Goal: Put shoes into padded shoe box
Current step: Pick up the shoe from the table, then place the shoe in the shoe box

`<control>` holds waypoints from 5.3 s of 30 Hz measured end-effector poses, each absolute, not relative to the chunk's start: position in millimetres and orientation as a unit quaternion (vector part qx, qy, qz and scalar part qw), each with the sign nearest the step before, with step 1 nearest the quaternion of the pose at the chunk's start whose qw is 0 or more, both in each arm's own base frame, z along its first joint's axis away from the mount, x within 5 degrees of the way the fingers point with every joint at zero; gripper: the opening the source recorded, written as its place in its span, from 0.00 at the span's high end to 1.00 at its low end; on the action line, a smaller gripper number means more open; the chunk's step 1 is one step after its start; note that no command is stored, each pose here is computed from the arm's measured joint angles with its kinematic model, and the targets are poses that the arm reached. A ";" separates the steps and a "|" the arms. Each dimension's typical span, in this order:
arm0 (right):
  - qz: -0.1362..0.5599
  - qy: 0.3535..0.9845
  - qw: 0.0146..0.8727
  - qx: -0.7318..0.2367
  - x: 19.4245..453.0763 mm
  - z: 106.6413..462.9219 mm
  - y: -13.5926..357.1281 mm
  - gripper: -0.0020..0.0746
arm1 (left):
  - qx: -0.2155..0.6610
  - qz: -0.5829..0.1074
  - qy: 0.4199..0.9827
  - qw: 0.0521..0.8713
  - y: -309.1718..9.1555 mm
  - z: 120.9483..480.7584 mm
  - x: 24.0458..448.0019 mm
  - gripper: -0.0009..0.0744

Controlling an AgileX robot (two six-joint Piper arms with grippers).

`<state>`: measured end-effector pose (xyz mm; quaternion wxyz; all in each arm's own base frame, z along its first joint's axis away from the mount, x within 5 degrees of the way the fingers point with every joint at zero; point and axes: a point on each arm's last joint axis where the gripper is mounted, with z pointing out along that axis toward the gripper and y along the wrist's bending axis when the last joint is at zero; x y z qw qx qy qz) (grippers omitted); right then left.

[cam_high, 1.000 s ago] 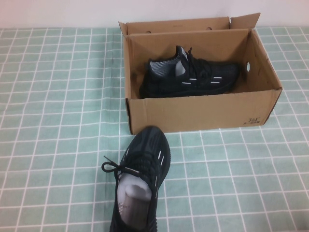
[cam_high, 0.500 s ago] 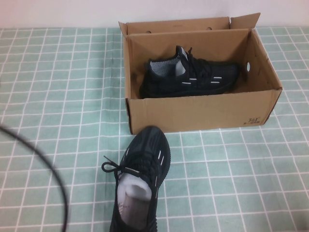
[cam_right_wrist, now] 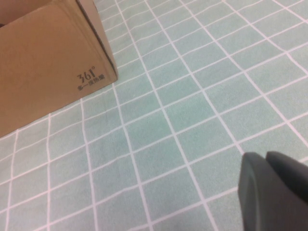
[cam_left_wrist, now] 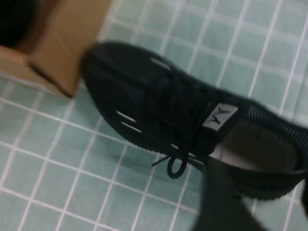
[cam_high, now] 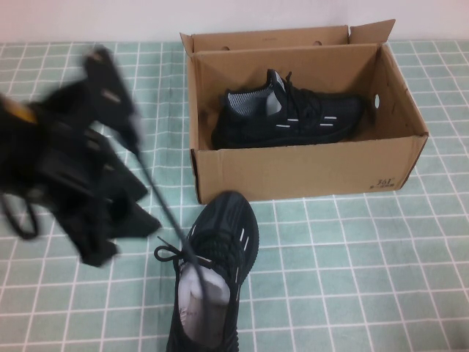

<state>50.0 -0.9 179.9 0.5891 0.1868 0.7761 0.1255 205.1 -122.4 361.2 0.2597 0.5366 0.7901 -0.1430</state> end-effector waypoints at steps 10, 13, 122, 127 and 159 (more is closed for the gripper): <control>0.125 0.776 0.589 0.187 50.0 179.9 -0.9 0.98 | 0.621 -0.079 0.752 0.206 -177.5 311.8 226.8 0.45; 0.125 0.776 0.589 0.187 50.0 179.9 -0.9 0.98 | 0.636 -0.072 0.747 0.181 -188.8 295.6 231.3 0.44; 0.125 0.776 0.589 0.187 50.0 179.9 -0.9 0.98 | 0.003 -0.443 0.841 0.310 -286.8 296.8 384.5 0.99; 0.125 0.776 0.589 0.187 50.0 179.9 -0.9 0.98 | 0.017 -0.427 0.848 0.312 -285.6 292.3 385.7 0.99; 0.125 0.776 0.589 0.187 50.0 179.9 -0.9 0.98 | 0.042 -0.388 0.879 0.275 -287.8 245.1 388.8 0.77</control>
